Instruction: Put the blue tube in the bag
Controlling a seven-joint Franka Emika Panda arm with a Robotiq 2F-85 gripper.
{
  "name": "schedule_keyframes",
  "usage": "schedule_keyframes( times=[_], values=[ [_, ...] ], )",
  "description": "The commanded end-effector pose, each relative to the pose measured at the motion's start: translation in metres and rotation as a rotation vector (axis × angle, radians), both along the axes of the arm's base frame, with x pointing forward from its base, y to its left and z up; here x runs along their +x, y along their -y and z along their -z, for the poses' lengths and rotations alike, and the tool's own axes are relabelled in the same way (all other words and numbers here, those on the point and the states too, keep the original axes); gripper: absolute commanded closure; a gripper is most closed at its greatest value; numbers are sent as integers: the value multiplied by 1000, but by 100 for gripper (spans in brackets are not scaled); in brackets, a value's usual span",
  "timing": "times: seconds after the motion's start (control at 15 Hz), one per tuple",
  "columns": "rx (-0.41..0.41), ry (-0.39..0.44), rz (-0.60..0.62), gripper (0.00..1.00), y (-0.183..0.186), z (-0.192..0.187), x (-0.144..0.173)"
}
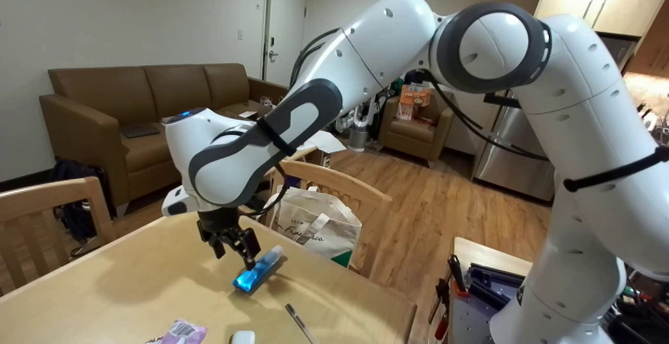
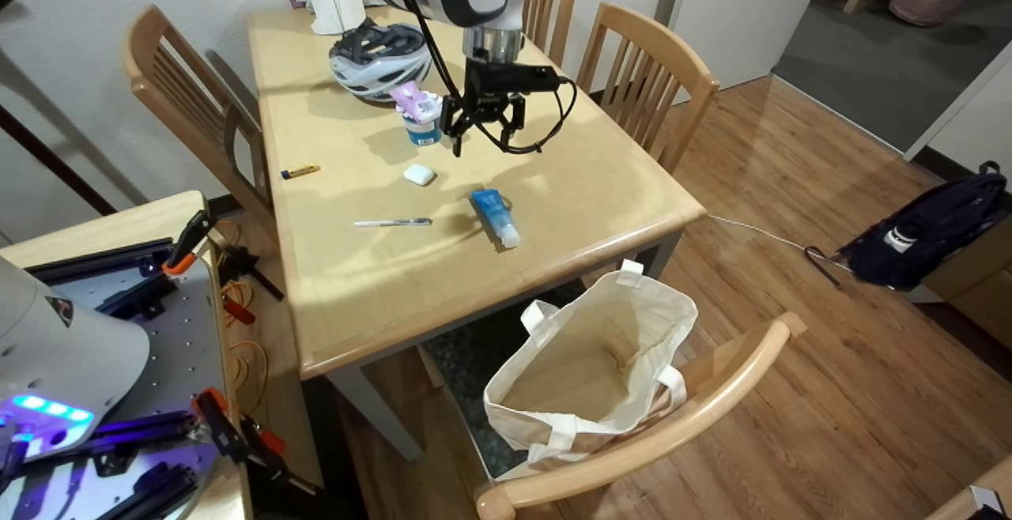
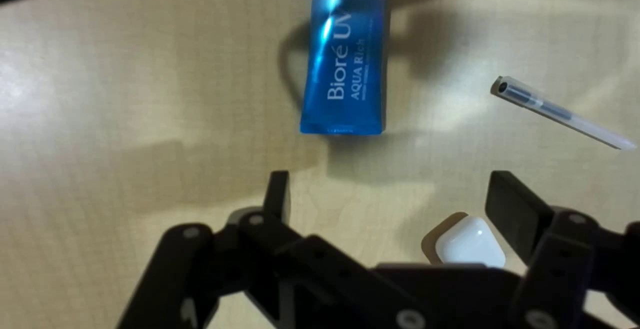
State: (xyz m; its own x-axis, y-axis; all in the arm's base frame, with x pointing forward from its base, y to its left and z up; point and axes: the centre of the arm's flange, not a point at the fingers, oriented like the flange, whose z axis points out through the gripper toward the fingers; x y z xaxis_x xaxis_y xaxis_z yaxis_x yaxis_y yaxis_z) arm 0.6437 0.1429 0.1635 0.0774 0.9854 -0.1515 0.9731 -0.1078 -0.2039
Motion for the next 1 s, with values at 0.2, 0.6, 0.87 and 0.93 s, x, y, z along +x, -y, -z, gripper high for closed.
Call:
schedule_keyframes(
  times=[0.2, 0.6, 0.87, 0.93],
  values=[
    [-25, -29, -3, 0, 4, 4, 1],
    [-10, -26, -62, 0, 18, 25, -2],
    [22, 30, -77, 0, 19, 31, 2],
    [22, 49, -71, 0, 19, 32, 4]
  ],
)
